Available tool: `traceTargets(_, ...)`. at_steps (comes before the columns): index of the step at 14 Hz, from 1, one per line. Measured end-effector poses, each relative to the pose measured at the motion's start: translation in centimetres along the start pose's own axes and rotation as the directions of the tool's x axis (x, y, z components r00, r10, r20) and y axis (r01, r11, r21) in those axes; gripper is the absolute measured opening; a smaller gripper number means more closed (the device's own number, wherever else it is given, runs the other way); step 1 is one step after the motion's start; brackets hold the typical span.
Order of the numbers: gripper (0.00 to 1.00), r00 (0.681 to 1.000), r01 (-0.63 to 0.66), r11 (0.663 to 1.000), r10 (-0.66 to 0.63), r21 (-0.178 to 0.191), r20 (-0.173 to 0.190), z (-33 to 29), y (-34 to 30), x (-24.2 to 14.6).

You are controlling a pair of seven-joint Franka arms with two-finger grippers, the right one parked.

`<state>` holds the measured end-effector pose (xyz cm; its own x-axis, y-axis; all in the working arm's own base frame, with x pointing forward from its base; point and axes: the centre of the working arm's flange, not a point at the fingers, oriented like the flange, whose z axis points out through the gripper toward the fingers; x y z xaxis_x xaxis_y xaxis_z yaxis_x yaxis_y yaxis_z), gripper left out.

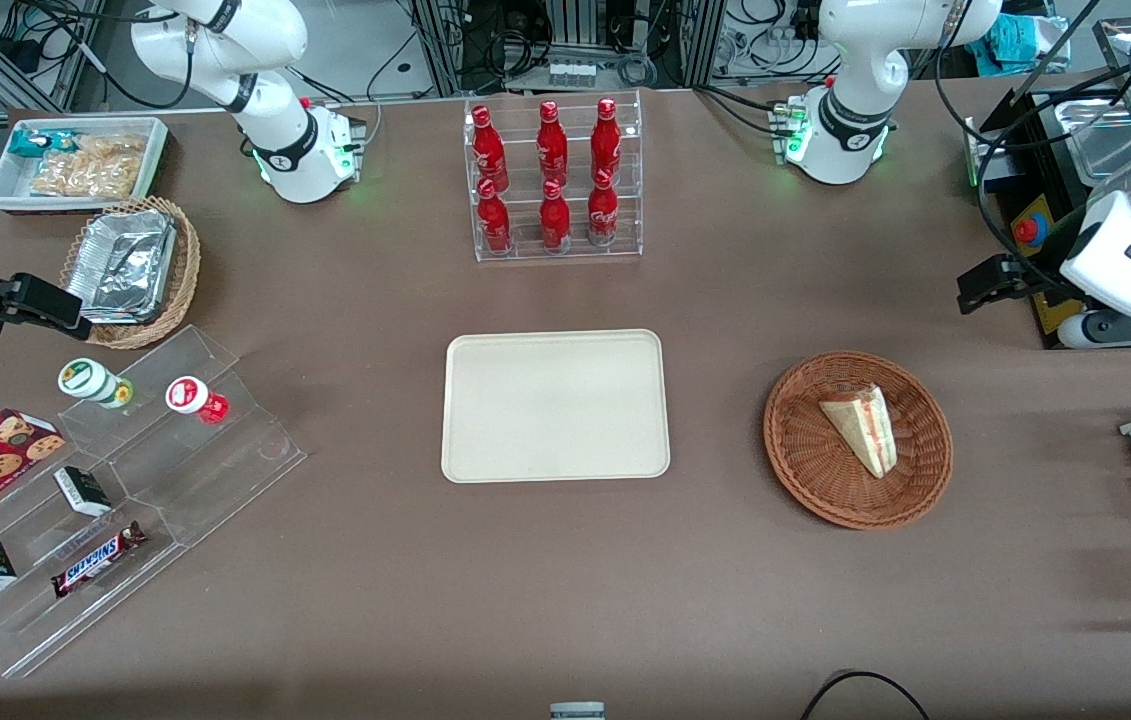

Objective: Place sandwich from basket to tray
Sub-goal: 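Move the left gripper down over the wrapped sandwich in the wicker basket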

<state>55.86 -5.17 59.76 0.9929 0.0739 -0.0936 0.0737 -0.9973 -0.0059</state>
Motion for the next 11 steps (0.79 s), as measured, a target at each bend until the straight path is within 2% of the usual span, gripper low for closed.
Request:
traceTargets(3, 1.00, 1.000, 0.001, 1.000, -0.001, 0.001, 0.007, 0.2, 0.0, 0.0)
traceTargets(4, 1.00, 1.000, 0.001, 1.000, -0.002, 0.004, 0.024, 0.6, -0.1, -0.1)
traceTargets(8, 1.00, 0.987, 0.000, 1.000, -0.004, 0.022, 0.160, 6.6, -0.1, 1.1)
traceTargets(9, 1.00, 0.983, 0.000, 1.000, -0.004, 0.024, 0.182, 8.8, 0.0, 1.8)
traceTargets(11, 1.00, 0.984, 0.000, 1.000, -0.004, 0.020, 0.176, 13.3, 0.2, 3.4)
